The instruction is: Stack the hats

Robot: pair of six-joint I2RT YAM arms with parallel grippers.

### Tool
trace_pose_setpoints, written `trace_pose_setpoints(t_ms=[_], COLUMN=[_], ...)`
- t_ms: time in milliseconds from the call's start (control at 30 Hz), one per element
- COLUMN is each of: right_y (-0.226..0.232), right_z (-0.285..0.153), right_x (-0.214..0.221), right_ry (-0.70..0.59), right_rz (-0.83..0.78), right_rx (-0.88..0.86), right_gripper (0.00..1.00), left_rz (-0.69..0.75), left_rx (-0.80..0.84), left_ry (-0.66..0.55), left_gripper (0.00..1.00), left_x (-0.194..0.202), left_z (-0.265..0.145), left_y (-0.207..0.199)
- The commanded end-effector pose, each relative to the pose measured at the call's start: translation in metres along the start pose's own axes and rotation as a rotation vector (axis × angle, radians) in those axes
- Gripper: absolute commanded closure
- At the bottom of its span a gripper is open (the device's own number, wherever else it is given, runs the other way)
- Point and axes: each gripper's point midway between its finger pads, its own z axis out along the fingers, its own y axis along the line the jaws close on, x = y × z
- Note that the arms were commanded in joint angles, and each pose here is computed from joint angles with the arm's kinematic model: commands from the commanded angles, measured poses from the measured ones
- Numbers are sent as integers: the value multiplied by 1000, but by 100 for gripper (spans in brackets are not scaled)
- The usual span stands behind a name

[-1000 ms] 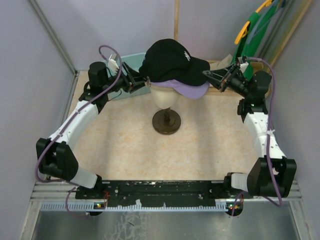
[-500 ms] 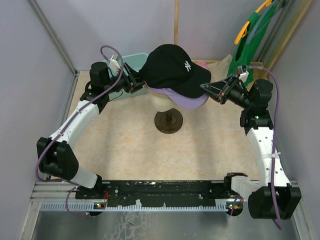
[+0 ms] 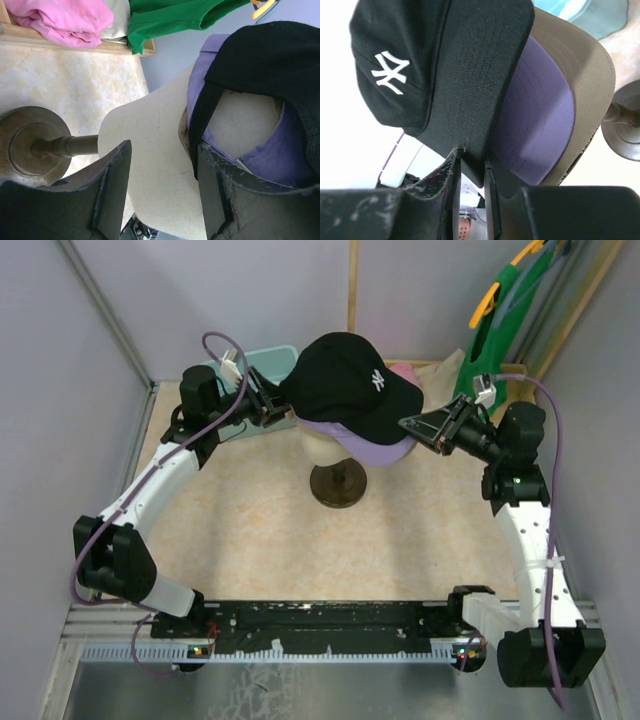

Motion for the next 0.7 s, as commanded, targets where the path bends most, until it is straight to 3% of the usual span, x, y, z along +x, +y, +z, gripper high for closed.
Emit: trace_pose_setpoints(t_ms=[0, 267, 333, 467, 567, 667], right_y=[-27, -9, -7, 0, 7, 12], right_z=[8, 11, 12, 14, 15, 16], right_x=[23, 8, 6, 2, -1, -3], right_ry=[144, 129, 124, 118, 112, 111], right_rz=[30, -35, -38, -36, -39, -38], right_rx=[107, 65, 59, 35, 8, -6], right_gripper=[75, 73, 77, 100, 100, 100], left_rz=[68, 133, 169, 232, 246, 245], left_rx=[128, 183, 177, 86, 19, -14], left_ry=[88, 37, 2, -133, -240, -274], left_gripper=[38, 32, 25, 16, 4, 1], left_x=[19, 5, -3, -27, -42, -46], left_z=[-3, -6, -7, -19, -33, -41], left_y=[-39, -65, -71, -76, -74, -70])
